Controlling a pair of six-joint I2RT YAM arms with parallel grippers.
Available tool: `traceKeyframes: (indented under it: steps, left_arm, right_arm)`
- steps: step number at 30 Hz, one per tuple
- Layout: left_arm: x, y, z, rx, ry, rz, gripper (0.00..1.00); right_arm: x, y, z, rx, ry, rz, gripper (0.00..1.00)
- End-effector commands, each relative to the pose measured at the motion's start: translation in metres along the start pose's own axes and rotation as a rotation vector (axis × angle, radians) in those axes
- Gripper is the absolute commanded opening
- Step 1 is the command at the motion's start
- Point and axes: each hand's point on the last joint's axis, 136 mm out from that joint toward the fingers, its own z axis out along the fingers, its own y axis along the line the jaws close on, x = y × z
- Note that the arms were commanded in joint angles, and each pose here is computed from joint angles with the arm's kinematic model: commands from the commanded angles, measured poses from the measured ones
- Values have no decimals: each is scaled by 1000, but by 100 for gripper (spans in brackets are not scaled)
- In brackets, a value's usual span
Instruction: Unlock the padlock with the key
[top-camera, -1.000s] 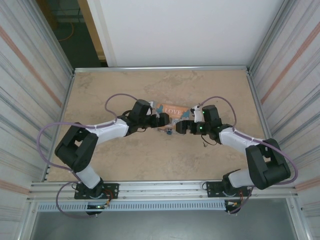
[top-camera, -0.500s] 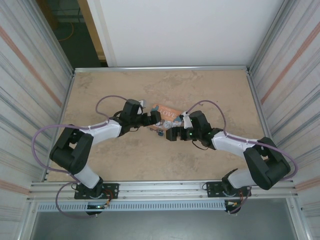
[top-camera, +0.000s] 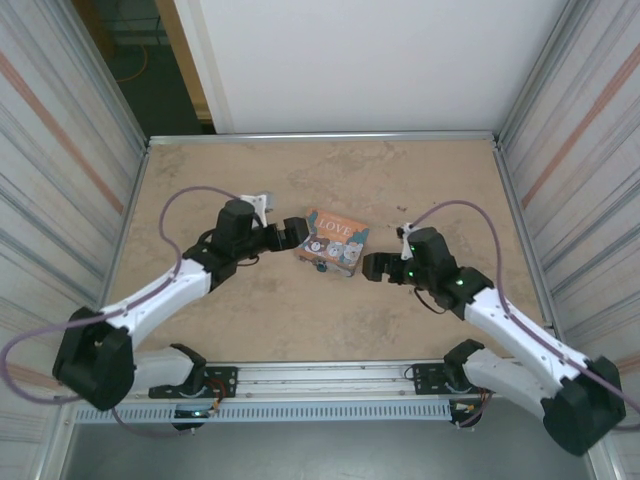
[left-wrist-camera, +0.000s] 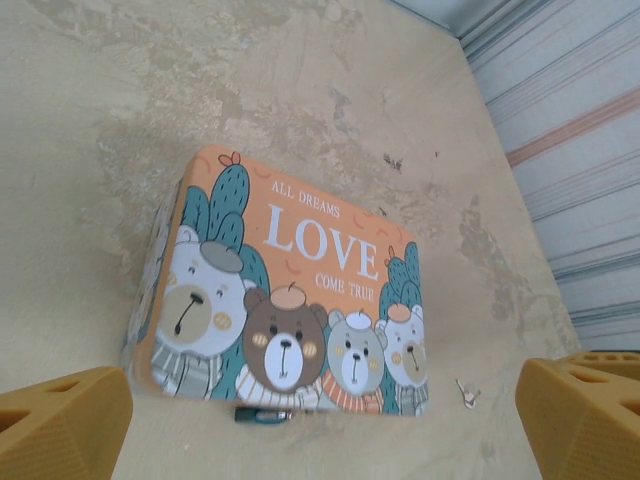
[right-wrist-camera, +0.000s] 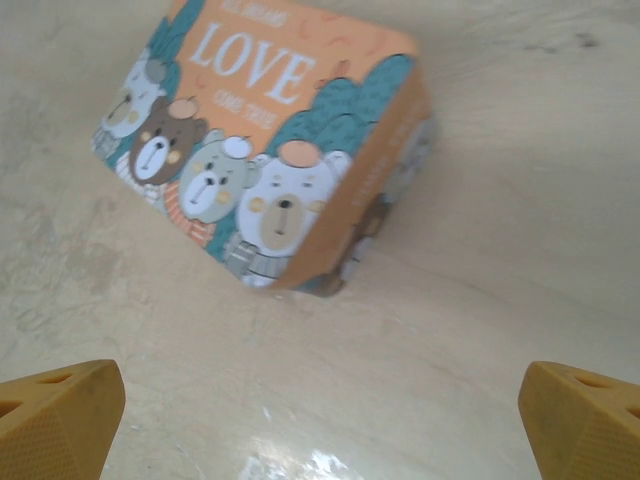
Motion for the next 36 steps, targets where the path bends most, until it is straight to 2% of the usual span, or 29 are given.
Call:
traceKeyframes:
  steps: [1,7,14,21,27,36]
  left_arm:
    - [24,20,-24,-67,40,20,99]
    - [57,34,-63,-85,41,-25,99]
    - [88,52,-86,-97,39,-93,99]
    - [98,55,-89,-84,43,-117,99]
    - [101,54,-86,-75,60,-121,99]
    - [103,56,-85,-76,62,-130,99]
  right_arm:
    - [17,-39,-26,172,51,80,99]
    - [32,-70,-49,271,94,208,96]
    - [37,-78,-39,305,169,285,90]
    - [45,-92,-17,380,343,334,73]
    - [49,-102,2,434,439,329,58]
    - [56,-112,19,479,499,341,51]
